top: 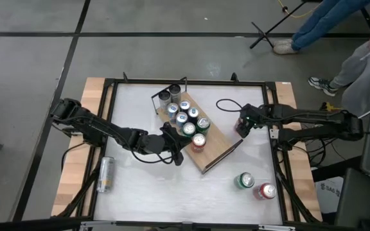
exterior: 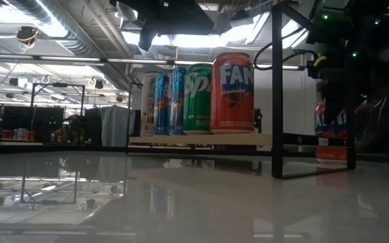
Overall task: Place canned beverage on shelf
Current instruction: Put the top red soda can on the shelf aligned with the other red soda can
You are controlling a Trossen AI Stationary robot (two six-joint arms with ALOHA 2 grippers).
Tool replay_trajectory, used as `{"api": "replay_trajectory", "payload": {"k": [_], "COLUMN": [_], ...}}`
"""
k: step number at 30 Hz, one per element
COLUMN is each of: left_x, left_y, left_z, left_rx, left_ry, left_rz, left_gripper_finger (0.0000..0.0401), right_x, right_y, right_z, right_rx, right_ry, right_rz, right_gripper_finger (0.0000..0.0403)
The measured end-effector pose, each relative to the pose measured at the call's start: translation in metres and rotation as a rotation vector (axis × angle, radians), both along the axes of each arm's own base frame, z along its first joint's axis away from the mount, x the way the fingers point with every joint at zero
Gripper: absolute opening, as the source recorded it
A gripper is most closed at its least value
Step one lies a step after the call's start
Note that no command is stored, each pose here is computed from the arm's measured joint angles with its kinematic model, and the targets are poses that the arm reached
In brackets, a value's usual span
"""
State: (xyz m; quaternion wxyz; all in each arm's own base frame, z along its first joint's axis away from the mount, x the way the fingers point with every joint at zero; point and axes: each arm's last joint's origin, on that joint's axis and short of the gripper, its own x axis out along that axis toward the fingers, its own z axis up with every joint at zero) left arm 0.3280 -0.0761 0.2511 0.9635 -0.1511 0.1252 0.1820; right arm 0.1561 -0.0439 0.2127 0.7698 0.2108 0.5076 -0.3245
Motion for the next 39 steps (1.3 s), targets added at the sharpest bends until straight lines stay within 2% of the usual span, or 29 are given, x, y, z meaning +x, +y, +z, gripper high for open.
{"api": "replay_trajectory", "payload": {"k": [4,10,18,25,32,39], "left_x": [0.000,0.000,0.000,0.000,0.000,0.000], "left_y": [0.000,0.000,0.000,0.000,0.000,0.000], "left_z": [0.000,0.000,0.000,0.000,0.000,0.000], "left_rx": [0.000,0.001,0.001,0.004,0.003,0.003], "left_ry": [0.000,0.000,-0.001,0.000,0.000,0.000], "left_rz": [0.000,0.002,0.003,0.003,0.003,0.003], "left_gripper_finger": [0.0049,0.0049,0.0049,0.0049,0.0049,0.0049], "right_x": [0.005,0.015,0.026,0.042,0.067,0.085], "right_y": [0.000,0.001,-0.001,-0.001,0.000,0.027], "right_z": [0.002,0.016,0.072,0.105,0.096,0.080], "right_rx": [0.018,0.046,-0.061,-0.057,0.023,0.006], "right_ry": [-0.051,-0.136,-0.253,-0.344,-0.308,-0.215], "right_rz": [0.070,0.203,0.345,0.517,0.674,0.881], "right_gripper_finger": [0.0276,0.0275,0.0286,0.0282,0.0286,0.0288]}}
